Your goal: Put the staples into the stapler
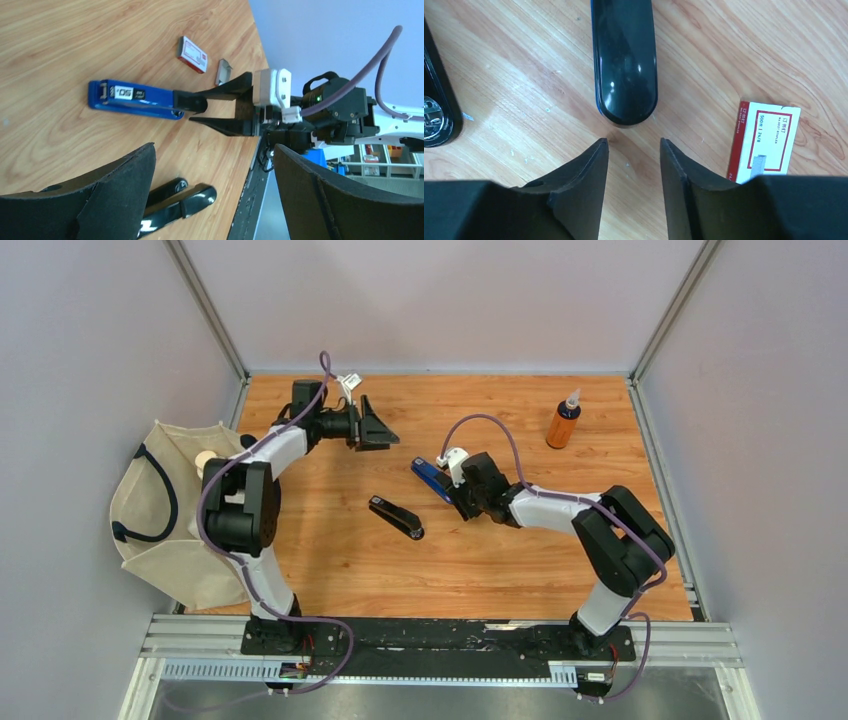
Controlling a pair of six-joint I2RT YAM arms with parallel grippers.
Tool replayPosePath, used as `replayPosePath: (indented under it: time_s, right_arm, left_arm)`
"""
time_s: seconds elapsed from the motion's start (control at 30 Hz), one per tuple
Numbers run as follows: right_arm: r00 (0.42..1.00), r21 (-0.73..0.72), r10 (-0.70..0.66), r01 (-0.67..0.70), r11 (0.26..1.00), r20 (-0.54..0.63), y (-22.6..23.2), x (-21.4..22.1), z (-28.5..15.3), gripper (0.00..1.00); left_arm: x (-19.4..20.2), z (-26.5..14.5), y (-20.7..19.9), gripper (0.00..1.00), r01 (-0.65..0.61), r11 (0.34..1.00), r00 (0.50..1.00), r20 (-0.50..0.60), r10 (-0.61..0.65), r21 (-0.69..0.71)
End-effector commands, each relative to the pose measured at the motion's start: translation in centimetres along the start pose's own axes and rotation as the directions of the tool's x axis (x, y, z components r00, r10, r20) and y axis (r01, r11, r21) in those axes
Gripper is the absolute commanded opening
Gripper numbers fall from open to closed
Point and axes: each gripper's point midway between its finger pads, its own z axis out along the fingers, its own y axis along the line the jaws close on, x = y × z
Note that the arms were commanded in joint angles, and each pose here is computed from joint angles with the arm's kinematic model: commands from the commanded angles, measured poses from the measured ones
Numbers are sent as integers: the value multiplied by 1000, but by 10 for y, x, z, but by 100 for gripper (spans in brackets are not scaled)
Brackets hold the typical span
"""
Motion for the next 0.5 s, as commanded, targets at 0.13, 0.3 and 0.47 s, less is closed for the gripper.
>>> replayPosePath:
  time_s: [0.13,0.3,0.47]
  right_arm:
    - [998,9,-6,5,1000,65,-9,-39,-30,54]
    - [994,-82,-80,86,993,78,2,-62,-61,66]
    - [986,-81,-160,163,983,46,-4,-64,-98,91]
  left_arm:
    - [17,-52,-3,95,-53,997,999,-11,53,-52]
    - [36,-80,-14,95,-67,994,997,-46,63,-83]
    - [55,-108,-47,95,-233,966,968,-121,219,-115]
